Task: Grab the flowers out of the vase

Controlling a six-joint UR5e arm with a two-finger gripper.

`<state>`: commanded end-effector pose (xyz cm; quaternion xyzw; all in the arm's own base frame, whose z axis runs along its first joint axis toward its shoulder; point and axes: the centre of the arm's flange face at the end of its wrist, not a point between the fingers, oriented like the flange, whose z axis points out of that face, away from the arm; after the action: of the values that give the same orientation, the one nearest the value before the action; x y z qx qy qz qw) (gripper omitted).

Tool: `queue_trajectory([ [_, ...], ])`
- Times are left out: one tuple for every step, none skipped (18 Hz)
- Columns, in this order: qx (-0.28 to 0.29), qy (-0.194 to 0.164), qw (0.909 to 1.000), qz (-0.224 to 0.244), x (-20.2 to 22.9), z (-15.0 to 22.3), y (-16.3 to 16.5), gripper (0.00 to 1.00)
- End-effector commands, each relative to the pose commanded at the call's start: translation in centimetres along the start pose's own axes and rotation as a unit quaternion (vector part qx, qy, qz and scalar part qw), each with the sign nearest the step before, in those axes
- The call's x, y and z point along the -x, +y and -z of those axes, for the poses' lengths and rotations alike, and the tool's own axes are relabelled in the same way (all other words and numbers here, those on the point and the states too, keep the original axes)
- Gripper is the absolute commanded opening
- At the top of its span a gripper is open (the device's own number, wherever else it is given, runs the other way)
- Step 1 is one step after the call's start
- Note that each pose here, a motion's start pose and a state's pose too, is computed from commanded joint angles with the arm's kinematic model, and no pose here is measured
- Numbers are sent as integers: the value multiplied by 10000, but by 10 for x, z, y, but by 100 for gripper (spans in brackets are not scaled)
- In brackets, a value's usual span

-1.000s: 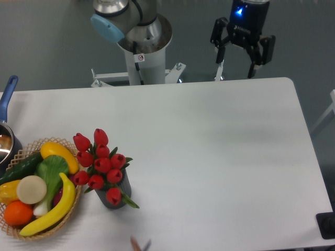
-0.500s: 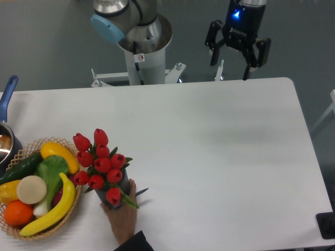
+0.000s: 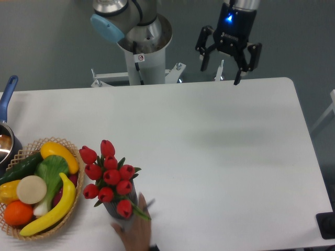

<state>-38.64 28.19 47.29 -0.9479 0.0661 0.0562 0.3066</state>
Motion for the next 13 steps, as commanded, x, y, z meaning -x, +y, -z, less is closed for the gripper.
queue_trajectory([
  [-21, -98, 9999, 53, 0, -2, 0, 100],
  [-37, -147, 9999, 77, -1, -5, -1, 100],
  [-58, -151, 9999, 57, -3, -9, -3, 100],
  [-73, -112, 9999, 26, -6, -14, -5, 100],
  [-116, -71, 9999, -7, -8, -18, -7, 100],
  [-173, -24, 9998, 5, -9, -21, -8, 100],
  [-257, 21, 9996, 75, -10, -23, -8, 100],
  [-396, 87, 9989, 243, -11, -25, -11, 100],
  [-532, 188, 9975, 414, -11, -31, -15, 100],
  [-669, 313, 9962, 461, -11, -38, -21, 100],
  [-794, 466, 9949, 402, -13, -49, -29, 100],
  [-844, 561, 9944, 309, -15, -59, -39, 100],
  [-868, 616, 9941, 218, -15, -67, -46, 100],
])
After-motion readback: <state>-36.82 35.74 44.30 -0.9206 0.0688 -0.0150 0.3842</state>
